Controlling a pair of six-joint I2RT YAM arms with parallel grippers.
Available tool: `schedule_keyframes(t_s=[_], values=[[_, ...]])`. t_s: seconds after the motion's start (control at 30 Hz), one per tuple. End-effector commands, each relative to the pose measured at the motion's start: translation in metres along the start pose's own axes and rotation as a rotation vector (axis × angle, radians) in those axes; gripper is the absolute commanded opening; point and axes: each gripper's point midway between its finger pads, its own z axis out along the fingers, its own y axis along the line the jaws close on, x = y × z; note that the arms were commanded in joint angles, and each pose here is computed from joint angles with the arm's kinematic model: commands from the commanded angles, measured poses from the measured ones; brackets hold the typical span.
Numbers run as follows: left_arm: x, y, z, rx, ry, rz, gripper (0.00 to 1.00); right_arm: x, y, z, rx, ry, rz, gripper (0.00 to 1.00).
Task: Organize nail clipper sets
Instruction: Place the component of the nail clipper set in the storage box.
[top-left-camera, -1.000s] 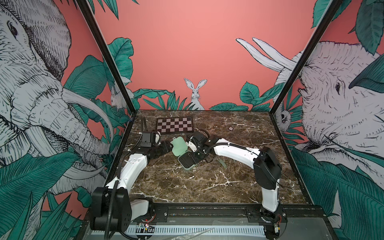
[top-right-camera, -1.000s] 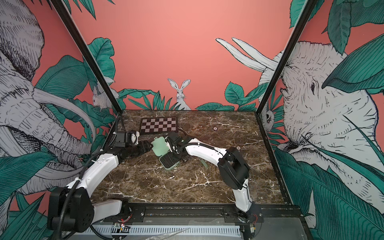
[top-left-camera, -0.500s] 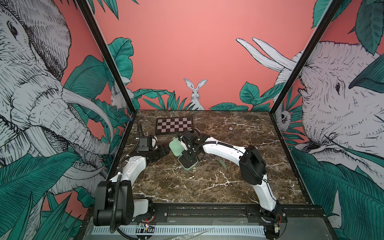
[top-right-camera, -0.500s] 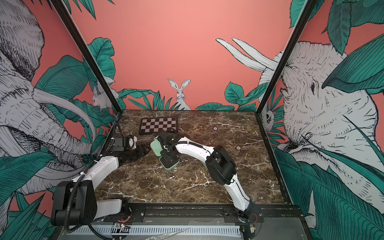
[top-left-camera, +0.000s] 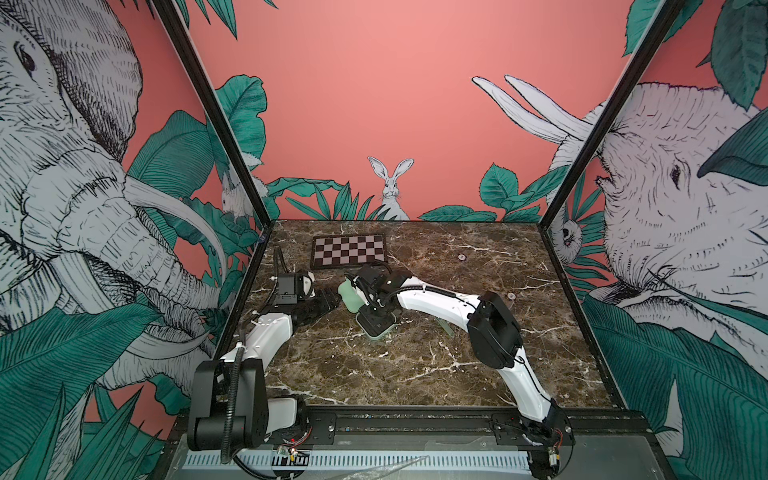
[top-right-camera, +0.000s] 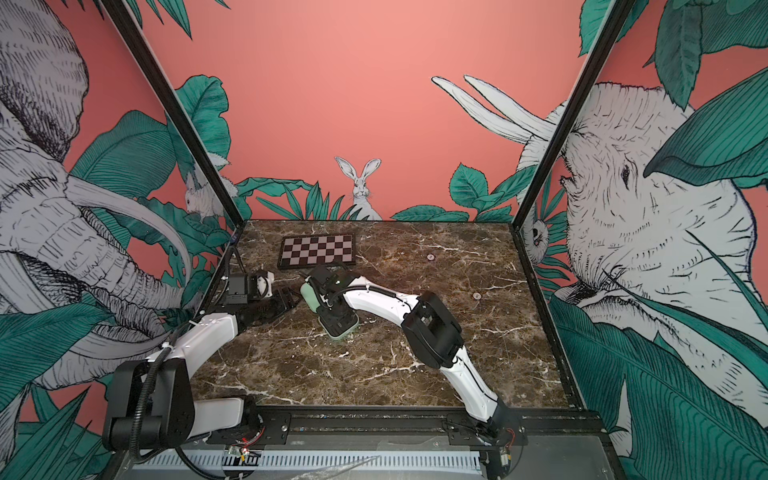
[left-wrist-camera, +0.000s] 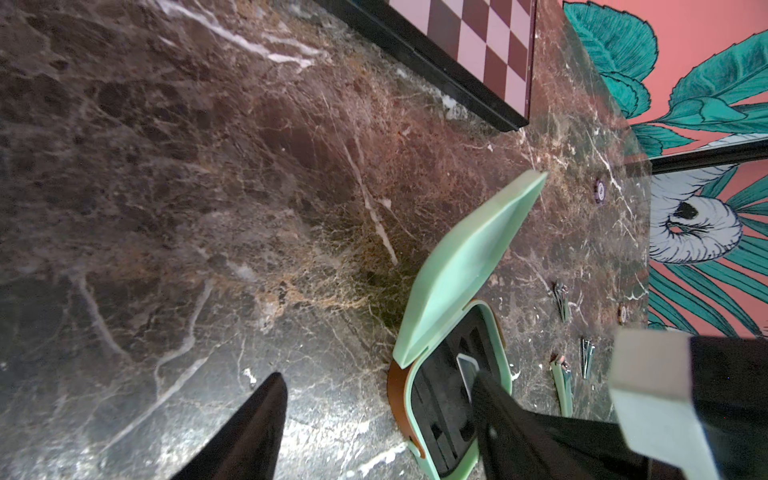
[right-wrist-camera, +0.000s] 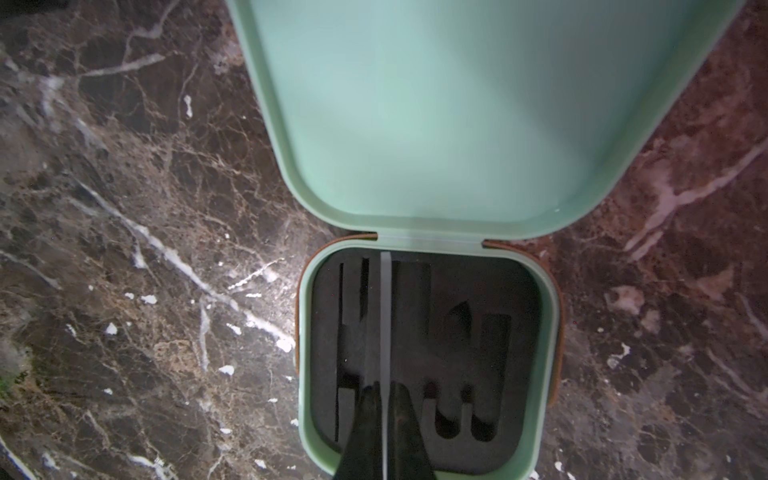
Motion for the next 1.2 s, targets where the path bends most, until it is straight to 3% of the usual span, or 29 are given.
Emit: schedule_keyframes(t_s=[0.0, 1.17], values=[[0.0, -0.001, 0.001, 0.017, 0.002, -0.01, 0.73, 0.005, 0.005, 0.009, 0.001, 0.033, -0.013, 0.0], [0.001, -0.001, 0.006, 0.031, 0.021, -0.012, 0.73, 0.019, 0.005, 0.024, 0.036, 0.043, 0.081, 0.0]])
